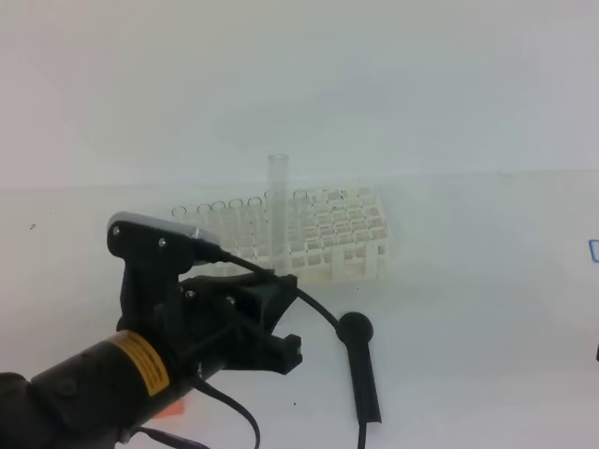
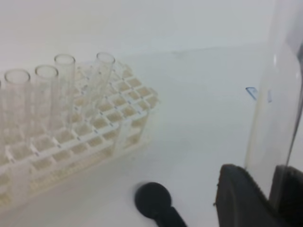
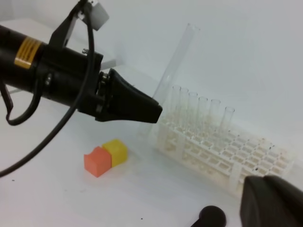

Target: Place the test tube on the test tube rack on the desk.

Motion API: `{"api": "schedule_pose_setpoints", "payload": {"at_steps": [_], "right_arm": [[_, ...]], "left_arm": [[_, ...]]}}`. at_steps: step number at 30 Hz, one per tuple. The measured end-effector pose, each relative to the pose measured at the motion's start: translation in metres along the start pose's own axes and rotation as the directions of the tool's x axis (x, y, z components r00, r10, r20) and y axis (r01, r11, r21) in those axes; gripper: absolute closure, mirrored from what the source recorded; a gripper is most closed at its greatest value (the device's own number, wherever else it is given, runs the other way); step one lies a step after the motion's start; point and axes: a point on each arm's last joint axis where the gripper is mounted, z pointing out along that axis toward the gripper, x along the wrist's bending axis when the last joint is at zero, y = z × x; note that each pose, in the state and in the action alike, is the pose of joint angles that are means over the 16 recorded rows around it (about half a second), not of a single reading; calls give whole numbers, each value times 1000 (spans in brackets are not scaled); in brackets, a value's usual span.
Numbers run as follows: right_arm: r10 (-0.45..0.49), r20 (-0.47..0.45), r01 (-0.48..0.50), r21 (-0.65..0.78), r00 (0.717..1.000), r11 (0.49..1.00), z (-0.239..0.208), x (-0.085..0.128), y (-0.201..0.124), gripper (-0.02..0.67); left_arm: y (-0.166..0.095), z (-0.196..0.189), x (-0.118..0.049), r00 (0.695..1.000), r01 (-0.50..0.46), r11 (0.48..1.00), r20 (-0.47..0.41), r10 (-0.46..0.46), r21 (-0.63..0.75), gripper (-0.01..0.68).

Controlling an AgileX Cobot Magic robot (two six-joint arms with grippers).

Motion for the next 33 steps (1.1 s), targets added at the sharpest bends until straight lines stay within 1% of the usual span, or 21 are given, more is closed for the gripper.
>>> {"api": "schedule_pose_setpoints", "payload": {"at_steps": [4, 8, 16, 20, 27, 33], "right_arm": [[0, -6, 0, 2, 1000, 1000, 0, 1, 0, 650], [0, -12, 0, 4, 1000, 1000, 0, 1, 0, 650], [6, -20, -6, 2, 1000, 1000, 0, 2, 0, 650], [13, -23, -13, -3, 1000, 1000, 0, 2, 0, 650], [16, -36, -17, -27, 999, 999, 0, 3, 3, 650], [21, -44, -23, -42, 999, 999, 4, 2, 4, 650]], "left_arm": [[0, 0, -3, 999, 27, 1000, 36, -27, 7, 561], [-1, 0, -9, 995, 25, 999, 99, -27, 21, 561], [-6, -3, -23, 968, -34, 997, 249, 17, 67, 561], [-9, -4, -28, 953, -56, 994, 301, 26, 89, 561], [-11, -5, -29, 945, -75, 991, 326, 35, 110, 561], [-11, -4, -23, 946, -121, 988, 312, 85, 98, 561]]}}
